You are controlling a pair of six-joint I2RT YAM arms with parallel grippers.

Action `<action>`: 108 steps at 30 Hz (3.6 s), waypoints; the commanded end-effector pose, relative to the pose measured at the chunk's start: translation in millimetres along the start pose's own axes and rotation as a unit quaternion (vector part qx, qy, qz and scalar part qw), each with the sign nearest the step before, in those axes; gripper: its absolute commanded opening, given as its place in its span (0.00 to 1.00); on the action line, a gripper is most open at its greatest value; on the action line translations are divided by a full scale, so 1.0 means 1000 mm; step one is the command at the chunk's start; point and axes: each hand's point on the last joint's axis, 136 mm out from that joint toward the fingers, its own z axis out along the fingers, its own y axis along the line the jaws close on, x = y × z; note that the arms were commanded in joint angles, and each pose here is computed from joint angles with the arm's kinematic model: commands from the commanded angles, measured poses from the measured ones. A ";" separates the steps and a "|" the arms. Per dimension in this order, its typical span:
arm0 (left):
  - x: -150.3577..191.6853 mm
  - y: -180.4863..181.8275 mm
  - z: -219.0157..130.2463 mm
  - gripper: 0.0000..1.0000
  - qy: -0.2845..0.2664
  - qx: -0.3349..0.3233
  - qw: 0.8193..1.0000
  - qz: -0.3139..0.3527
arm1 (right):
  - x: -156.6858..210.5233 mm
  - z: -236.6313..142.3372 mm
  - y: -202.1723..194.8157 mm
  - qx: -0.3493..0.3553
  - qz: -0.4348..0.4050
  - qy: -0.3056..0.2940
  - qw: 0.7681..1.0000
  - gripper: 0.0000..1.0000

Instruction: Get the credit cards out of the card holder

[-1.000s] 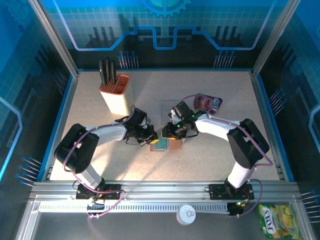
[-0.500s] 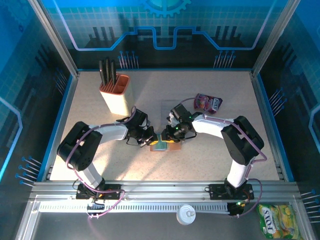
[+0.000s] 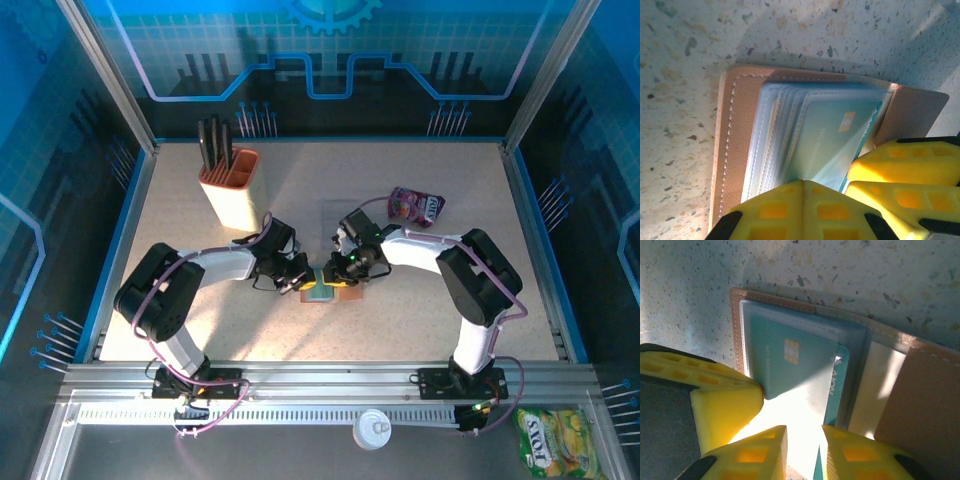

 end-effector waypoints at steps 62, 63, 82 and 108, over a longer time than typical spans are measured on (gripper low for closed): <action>0.005 0.026 0.003 0.00 0.006 -0.070 0.998 0.006 | 0.006 0.007 -0.017 0.065 0.003 0.020 0.998 0.33; 0.005 0.026 0.003 0.00 0.006 -0.070 0.997 0.006 | 0.006 0.006 -0.018 0.070 0.003 0.020 0.997 0.34; -0.005 -0.001 -0.014 0.00 -0.022 -0.049 0.998 0.034 | 0.001 -0.022 -0.010 0.095 -0.016 -0.004 0.995 0.39; 0.005 0.008 0.002 0.00 0.015 -0.098 0.994 0.044 | -0.003 -0.014 -0.008 0.048 0.007 -0.003 0.999 0.39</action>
